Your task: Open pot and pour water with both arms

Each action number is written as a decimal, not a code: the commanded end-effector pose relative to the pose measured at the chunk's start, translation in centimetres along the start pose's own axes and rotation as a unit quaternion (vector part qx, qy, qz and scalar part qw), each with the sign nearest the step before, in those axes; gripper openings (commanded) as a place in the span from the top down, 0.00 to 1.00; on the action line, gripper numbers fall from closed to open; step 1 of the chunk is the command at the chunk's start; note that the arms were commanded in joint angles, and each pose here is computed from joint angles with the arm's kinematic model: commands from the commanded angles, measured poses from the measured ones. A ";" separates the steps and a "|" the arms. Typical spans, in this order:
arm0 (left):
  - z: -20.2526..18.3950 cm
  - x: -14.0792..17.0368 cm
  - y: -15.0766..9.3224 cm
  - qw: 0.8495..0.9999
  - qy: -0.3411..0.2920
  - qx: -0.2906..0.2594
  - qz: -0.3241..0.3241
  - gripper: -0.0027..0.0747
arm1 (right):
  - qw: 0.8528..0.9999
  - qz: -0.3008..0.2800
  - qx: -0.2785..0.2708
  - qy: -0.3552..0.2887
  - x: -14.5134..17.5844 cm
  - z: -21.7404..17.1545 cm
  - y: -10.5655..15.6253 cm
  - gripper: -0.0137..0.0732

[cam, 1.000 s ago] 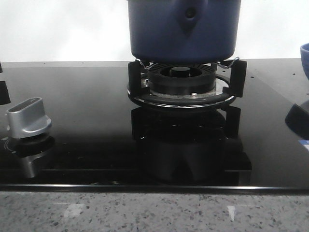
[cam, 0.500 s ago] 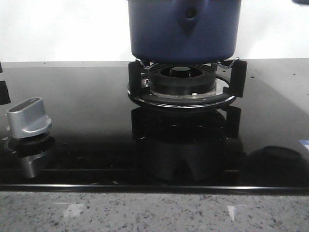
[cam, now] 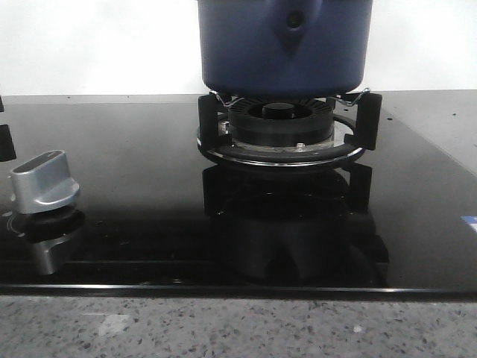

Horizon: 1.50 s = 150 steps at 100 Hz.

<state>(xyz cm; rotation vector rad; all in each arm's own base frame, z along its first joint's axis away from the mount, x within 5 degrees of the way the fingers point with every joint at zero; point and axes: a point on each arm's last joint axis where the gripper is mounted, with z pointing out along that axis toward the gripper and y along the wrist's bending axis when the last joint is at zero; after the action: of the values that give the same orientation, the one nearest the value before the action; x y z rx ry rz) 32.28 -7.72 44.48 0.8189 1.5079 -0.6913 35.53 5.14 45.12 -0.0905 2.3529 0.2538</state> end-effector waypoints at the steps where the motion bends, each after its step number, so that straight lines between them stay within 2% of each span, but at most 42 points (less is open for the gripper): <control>1: -1.5 -3.4 -1.4 0.998 -0.066 -0.003 0.003 0.67 | 0.993 -0.019 -0.026 -0.112 -1.8 -3.1 1.8 0.90; 25: -1.5 -3.4 -1.4 0.998 -0.066 -0.003 0.003 0.67 | 0.981 -0.071 -0.044 -0.175 -2.6 -3.1 4.0 0.90; 52: -1.5 -3.4 -1.4 0.998 -0.066 -0.003 0.003 0.67 | 0.968 -0.118 -0.022 -0.222 -2.2 -2.0 5.3 0.90; 73: -1.5 -3.4 -1.4 0.998 -0.066 -0.003 0.003 0.67 | 0.942 -0.135 -0.022 -0.307 -0.8 -2.1 5.7 0.90; 94: -1.5 -3.4 -1.4 0.998 -0.066 -0.003 0.003 0.67 | 0.908 -0.148 -0.019 -0.391 1.4 -2.3 5.1 0.90; 111: -1.5 -3.4 -1.4 0.998 -0.066 -0.003 0.003 0.67 | 0.889 -0.150 -0.024 -0.432 3.1 -1.5 4.8 0.90; 136: -1.5 -3.4 -1.4 0.998 -0.066 -0.003 0.003 0.67 | 0.869 -0.161 -0.027 -0.467 4.6 -0.2 4.7 0.90; 150: -1.5 -3.4 -1.4 0.998 -0.066 -0.003 0.003 0.67 | 0.850 -0.158 -0.033 -0.501 5.3 0.1 4.6 0.90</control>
<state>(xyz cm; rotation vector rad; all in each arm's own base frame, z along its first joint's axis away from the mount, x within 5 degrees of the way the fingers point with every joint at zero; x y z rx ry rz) 32.28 -7.72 44.48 0.8189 1.5079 -0.6913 32.95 10.16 38.44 -0.3351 1.5030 0.1448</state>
